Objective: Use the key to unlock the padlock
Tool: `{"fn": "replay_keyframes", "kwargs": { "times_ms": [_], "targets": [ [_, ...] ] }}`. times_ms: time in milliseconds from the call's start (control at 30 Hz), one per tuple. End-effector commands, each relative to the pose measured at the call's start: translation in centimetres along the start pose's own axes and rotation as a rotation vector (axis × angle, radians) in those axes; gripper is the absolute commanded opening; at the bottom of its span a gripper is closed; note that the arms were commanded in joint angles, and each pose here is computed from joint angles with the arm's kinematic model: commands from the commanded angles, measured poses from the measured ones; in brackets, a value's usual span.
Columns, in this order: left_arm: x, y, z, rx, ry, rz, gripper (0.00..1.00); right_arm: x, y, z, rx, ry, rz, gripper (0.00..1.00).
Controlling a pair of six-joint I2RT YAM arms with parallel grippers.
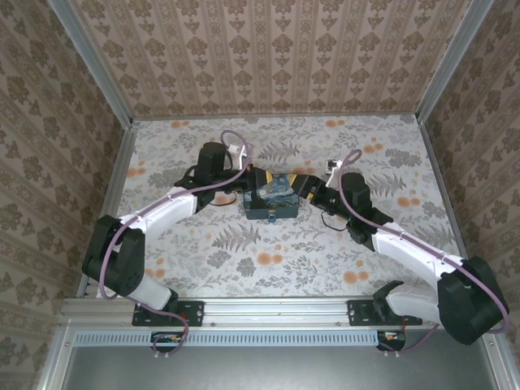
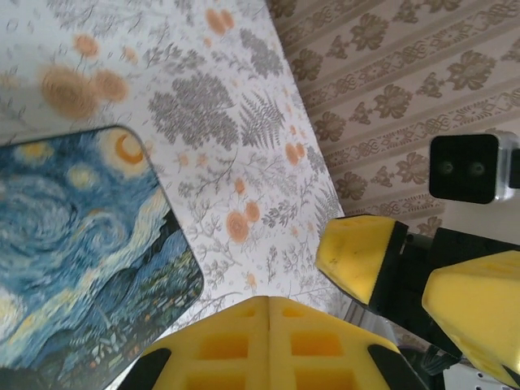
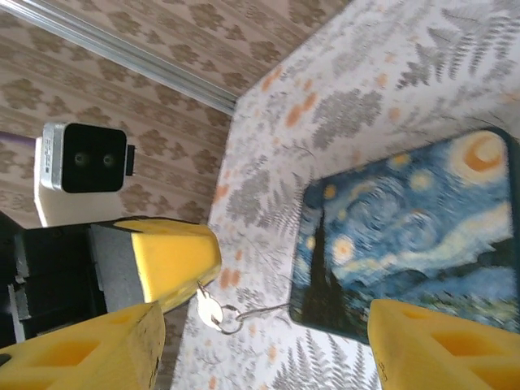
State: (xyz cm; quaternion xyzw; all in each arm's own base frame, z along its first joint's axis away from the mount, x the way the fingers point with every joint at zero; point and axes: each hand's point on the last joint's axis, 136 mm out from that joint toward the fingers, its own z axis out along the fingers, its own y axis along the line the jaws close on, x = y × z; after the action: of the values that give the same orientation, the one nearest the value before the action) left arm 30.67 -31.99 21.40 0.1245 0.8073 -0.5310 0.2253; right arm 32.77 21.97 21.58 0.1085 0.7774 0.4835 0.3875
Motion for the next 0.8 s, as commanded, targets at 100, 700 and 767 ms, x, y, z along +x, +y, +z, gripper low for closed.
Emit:
{"fn": "replay_keyframes", "kwargs": {
  "times_ms": [100, 700, 767],
  "targets": [
    [-4.0, -5.2, -1.9, 0.103, -0.145, 0.234, 0.0, -2.4, 5.5, 1.2, -0.317, -0.086, 0.023, 0.67],
    [-6.0, -7.7, -3.0, 0.25, -0.289, 0.165, 0.0, -2.9, 8.0, 3.2, -0.522, -0.147, 0.029, 0.55],
    [-6.1, -7.8, -3.0, 0.262, -0.292, 0.159, 0.0, -2.8, 8.3, 3.2, -0.529, -0.144, 0.022, 0.54]
  ]
}}
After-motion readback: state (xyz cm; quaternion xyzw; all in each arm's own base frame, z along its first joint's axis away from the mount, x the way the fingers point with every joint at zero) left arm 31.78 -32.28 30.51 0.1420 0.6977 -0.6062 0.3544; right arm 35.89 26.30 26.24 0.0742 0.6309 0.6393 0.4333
